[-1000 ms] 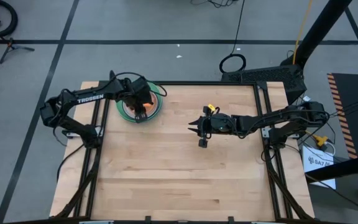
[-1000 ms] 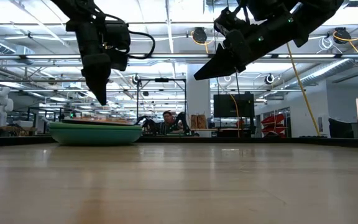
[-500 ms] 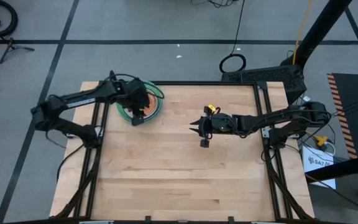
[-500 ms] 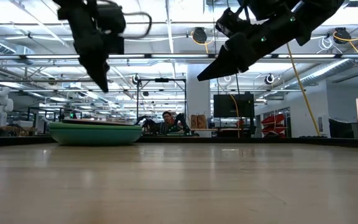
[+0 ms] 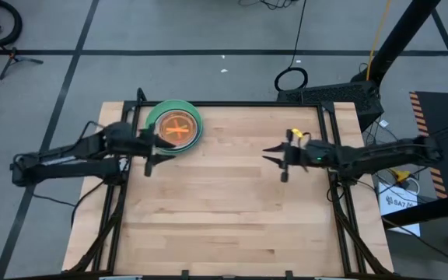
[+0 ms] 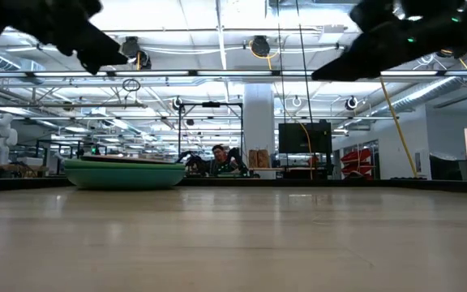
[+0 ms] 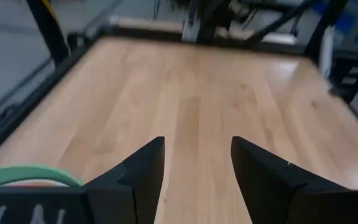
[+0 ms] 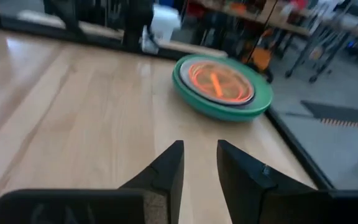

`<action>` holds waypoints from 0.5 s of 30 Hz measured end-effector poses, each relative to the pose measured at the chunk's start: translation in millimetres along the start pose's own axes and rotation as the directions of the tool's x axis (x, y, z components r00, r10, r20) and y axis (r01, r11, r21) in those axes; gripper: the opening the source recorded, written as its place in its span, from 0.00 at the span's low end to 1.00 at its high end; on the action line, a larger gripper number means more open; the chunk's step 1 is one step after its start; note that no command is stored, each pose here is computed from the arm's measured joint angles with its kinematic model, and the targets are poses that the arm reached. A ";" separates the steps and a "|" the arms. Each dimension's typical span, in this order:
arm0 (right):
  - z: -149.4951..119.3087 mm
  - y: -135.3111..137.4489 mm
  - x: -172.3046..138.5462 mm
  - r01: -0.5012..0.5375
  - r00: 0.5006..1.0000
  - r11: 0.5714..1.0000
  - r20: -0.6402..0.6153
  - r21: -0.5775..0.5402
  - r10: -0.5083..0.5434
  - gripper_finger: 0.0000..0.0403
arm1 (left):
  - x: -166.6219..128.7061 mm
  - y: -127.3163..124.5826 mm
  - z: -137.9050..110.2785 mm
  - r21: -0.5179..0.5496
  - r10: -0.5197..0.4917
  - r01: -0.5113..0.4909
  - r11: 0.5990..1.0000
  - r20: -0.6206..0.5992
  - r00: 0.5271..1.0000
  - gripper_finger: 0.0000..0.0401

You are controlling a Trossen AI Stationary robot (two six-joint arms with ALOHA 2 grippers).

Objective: Stack plastic plates
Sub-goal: Return to Home Position

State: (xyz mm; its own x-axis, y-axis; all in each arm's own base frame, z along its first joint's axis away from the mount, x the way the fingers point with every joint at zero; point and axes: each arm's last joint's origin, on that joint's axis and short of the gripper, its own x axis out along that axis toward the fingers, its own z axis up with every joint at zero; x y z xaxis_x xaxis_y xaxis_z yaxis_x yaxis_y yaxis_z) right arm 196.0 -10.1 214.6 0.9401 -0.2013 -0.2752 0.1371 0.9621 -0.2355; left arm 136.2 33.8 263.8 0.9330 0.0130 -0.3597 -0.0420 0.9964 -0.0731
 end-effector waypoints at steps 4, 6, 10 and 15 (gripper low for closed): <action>-20.5 -1.3 -23.2 0.028 0.992 0.999 0.123 0.035 -0.033 0.22 | -11.6 -5.5 -20.3 0.023 -0.013 0.010 1.000 0.124 0.992 0.48; -32.2 -0.6 -32.3 0.036 0.982 0.998 0.181 0.060 -0.046 0.22 | -15.3 -6.7 -30.0 0.015 -0.012 0.010 1.000 0.153 0.988 0.48; -55.3 1.7 -45.5 0.033 0.963 0.991 0.262 0.127 -0.066 0.22 | -18.2 -7.9 -46.1 0.008 -0.013 0.012 1.000 0.200 0.980 0.48; -56.4 1.3 -56.4 -0.004 0.937 0.985 0.344 0.172 -0.056 0.22 | -12.2 -9.2 -68.2 0.024 -0.060 0.055 0.998 0.262 0.963 0.48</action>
State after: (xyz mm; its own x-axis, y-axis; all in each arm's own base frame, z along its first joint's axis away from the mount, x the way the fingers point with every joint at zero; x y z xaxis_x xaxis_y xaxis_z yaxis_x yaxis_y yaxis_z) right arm 125.5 -7.9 177.2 0.9809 -0.1793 0.0755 0.1847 0.9802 -0.0709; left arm 100.8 18.7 205.5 0.9948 -0.0251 -0.0984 0.0182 0.9974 -0.0702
